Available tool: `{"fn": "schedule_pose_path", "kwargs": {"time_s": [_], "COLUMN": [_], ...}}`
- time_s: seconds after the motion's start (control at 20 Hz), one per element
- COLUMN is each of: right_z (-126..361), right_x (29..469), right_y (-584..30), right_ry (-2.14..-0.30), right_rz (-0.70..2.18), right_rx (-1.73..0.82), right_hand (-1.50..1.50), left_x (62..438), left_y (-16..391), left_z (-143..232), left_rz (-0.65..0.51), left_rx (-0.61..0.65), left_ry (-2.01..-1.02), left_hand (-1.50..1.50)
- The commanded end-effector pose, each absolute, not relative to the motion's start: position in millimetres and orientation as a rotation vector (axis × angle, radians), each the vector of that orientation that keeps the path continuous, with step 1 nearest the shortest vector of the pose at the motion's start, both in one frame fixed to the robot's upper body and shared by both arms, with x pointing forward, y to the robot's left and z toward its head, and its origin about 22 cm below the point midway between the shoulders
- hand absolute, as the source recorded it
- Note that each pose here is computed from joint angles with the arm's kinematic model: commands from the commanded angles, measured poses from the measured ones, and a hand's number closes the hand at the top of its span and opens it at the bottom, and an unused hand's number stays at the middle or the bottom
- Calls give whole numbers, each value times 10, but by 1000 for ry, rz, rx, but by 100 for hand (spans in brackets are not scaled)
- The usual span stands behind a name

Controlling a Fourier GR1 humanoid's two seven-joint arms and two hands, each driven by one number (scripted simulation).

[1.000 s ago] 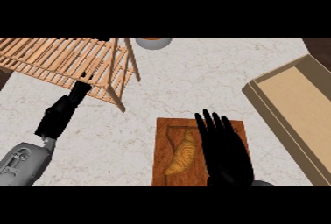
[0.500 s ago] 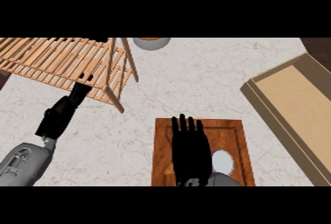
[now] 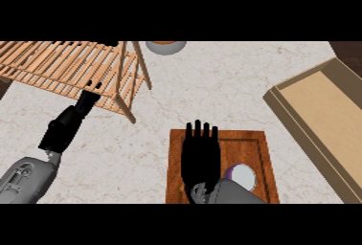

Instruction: Pick the croissant from the cutting board and place it in the cardboard box

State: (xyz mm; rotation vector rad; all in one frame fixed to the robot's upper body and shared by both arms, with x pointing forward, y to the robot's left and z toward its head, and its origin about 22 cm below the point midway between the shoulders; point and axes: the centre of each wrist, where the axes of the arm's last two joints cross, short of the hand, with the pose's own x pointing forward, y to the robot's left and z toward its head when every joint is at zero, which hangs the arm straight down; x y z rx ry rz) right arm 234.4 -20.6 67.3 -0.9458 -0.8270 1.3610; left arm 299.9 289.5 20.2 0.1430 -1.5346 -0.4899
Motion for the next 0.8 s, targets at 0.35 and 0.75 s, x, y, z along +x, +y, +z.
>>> {"fn": "schedule_pose_path", "kwargs": {"time_s": [0.35, 0.75], "right_z": [519, 473], "right_x": [2404, 2456], "right_y": [-87, -122], "right_ry": [-535, -547], "right_rz": [1329, 1301], "right_rx": [-1138, -1080], "right_hand": [-150, -150], "left_x": [3069, 3075], "left_y": [2641, 2649], "left_z": [470, 541], "left_rz": [-547, -540], "left_rx": [85, 99], "left_ry": [-1720, -1736], "left_hand": [0, 0]}}
